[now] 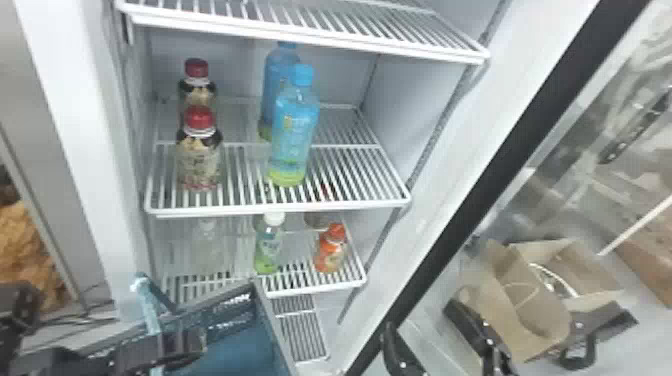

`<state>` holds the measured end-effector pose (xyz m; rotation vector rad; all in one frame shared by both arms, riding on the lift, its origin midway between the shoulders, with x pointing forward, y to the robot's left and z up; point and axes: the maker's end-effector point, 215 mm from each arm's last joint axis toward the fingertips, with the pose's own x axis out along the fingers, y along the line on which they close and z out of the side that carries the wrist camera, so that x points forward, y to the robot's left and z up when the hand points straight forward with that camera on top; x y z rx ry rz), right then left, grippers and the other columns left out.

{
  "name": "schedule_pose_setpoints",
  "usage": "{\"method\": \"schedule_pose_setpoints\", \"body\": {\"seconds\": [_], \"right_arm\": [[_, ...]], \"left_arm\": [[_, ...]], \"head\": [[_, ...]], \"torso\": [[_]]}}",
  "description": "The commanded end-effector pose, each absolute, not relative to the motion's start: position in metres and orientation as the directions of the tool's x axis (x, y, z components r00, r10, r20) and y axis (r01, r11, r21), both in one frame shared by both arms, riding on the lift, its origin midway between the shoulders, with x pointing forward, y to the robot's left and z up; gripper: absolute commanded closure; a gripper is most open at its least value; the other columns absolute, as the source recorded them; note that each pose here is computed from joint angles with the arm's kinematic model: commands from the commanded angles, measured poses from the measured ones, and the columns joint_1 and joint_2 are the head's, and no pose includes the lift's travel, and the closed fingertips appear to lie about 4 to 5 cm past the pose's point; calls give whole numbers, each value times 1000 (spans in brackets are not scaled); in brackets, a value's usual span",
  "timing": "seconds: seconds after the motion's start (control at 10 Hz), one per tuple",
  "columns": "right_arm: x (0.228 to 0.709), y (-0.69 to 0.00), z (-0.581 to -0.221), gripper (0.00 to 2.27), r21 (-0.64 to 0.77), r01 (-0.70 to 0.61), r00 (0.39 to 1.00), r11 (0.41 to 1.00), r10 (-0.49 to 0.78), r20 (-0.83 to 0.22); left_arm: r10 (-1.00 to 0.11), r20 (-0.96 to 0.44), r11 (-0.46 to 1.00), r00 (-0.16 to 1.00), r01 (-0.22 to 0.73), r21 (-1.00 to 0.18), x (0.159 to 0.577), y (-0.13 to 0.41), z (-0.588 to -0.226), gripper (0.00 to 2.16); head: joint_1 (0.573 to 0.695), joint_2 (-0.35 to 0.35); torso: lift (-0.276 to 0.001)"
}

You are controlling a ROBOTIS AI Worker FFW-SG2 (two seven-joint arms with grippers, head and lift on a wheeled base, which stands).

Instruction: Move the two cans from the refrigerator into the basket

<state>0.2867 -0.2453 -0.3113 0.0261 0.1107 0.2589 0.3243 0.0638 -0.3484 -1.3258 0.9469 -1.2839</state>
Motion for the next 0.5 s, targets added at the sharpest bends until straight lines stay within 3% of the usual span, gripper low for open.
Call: {"method": "schedule_pose_setpoints", "body": {"seconds": [0.0, 0.4], "right_arm": [[287, -245, -309, 173, 35, -254, 961, 966, 257, -104], [286, -249, -310, 173, 31, -244, 963, 969, 246, -107]], "left_arm": [[-975, 187, -175, 122, 106, -979, 324, 63, -349, 1190], [-976, 186, -175, 117, 104, -979, 323, 61, -349, 1190]], "head": [[695, -340], [695, -348]], "torso": [[-25], [-25]]}}
